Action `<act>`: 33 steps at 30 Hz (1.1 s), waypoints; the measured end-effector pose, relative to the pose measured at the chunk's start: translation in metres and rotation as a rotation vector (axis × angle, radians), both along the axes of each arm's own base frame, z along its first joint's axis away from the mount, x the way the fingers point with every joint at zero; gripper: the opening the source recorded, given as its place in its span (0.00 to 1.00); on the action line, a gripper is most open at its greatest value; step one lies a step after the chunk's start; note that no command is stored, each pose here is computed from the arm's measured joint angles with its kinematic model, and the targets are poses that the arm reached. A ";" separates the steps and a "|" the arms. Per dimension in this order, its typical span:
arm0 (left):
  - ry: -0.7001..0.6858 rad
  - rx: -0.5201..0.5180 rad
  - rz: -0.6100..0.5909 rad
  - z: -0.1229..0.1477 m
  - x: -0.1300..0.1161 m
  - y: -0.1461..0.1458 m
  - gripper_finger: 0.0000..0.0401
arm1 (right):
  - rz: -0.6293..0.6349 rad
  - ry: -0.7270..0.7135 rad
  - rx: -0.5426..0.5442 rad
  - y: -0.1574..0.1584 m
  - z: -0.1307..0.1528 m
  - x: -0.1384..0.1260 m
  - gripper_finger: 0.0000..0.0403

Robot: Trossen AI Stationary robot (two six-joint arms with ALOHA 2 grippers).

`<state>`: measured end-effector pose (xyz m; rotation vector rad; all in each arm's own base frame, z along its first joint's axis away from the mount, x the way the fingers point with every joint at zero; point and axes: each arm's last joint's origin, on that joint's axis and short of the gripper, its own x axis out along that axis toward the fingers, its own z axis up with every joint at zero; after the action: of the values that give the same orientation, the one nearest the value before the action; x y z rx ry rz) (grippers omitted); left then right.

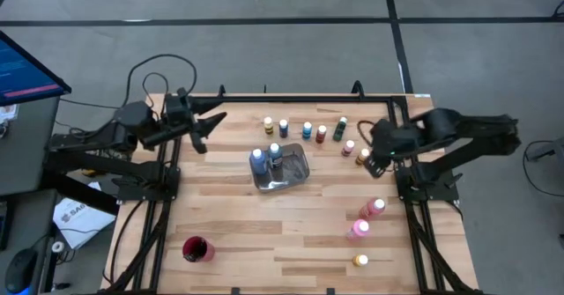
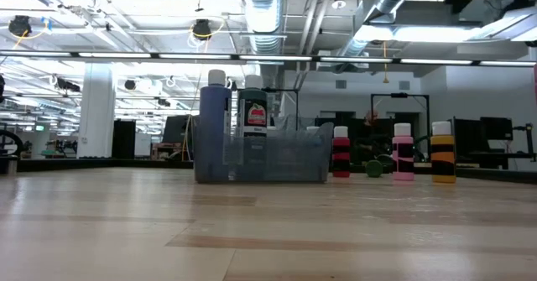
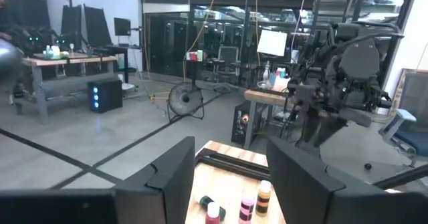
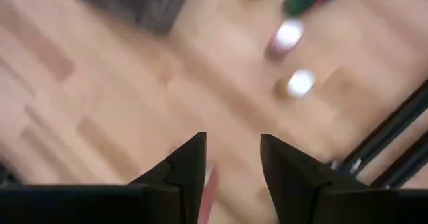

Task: Pick & Place Paint Supplies
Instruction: Put the large pink paint bottle into the black bin

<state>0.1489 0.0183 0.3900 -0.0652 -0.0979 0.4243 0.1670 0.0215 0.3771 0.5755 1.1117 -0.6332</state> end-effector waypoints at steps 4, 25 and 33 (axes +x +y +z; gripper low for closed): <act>0.008 -0.007 -0.002 -0.001 -0.005 0.000 0.42 | 0.057 0.167 0.101 0.011 -0.025 0.026 0.38; -0.018 -0.155 -0.080 -0.078 -0.034 -0.004 0.20 | -0.018 0.336 0.273 0.071 -0.051 0.017 0.53; -0.097 -0.194 -0.099 -0.119 -0.046 -0.005 0.12 | -0.023 0.348 0.253 0.076 -0.054 0.019 0.53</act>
<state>0.1028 0.0138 0.2708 -0.2805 -0.1488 0.3311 0.1864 0.0978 0.3230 0.7129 1.5287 -0.6313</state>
